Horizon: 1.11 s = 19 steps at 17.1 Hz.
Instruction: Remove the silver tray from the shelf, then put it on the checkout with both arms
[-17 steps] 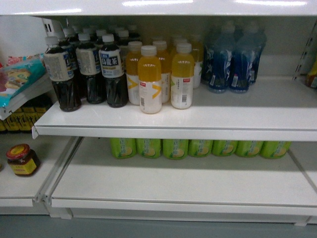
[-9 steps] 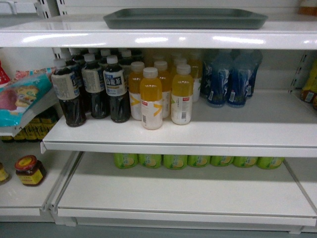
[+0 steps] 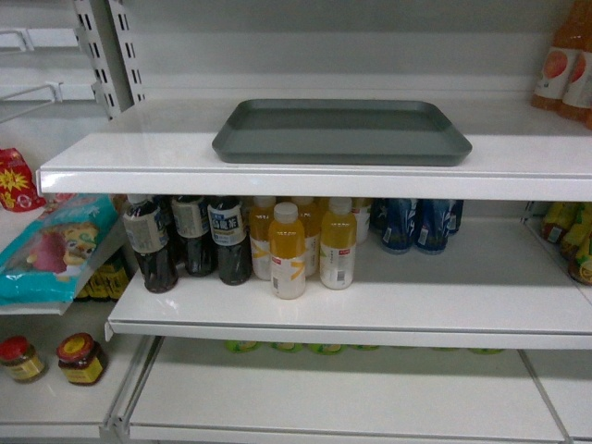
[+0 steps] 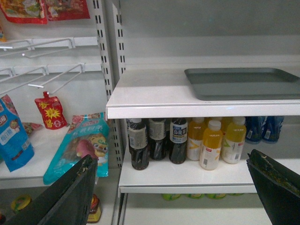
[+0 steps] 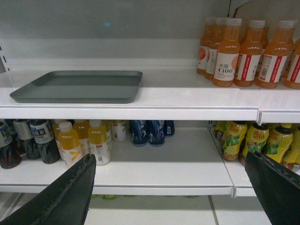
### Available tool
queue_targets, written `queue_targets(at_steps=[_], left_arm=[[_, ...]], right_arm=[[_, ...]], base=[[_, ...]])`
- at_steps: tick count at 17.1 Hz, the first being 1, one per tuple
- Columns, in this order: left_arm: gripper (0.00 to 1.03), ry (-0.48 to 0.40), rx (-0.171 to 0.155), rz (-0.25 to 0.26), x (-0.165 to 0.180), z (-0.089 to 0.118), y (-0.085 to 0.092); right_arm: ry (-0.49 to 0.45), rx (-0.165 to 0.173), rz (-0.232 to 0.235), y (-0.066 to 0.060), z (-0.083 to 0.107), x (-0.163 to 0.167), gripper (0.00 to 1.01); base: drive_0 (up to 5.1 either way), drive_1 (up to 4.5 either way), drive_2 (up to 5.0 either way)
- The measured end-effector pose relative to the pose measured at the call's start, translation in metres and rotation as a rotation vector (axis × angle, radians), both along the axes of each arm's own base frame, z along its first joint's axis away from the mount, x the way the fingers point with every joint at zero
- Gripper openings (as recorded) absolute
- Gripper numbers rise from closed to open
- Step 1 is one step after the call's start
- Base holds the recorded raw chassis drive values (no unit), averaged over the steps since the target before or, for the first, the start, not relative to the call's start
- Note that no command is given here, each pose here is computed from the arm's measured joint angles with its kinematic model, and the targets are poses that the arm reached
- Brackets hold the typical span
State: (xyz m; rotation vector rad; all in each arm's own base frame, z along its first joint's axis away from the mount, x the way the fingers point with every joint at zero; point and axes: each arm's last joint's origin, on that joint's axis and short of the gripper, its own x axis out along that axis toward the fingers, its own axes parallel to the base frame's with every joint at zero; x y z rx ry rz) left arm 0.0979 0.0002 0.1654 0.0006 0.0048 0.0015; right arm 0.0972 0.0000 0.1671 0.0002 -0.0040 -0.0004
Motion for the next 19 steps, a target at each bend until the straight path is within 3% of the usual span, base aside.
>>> queue_targets(at_steps=[3, 19], left_arm=[[0.98, 0.0, 0.0, 0.0, 0.0, 0.0, 0.0], [0.98, 0.003, 0.0, 0.001, 0.0, -0.0003, 0.0]], right_arm=[[0.0, 0.0, 0.0, 0.0, 0.0, 0.0, 0.98], [0.002, 0.0, 0.0, 0.0, -0.0002, 0.0, 0.98]], base=[[0.0, 0.0, 0.0], [0.0, 4.23, -4.3]])
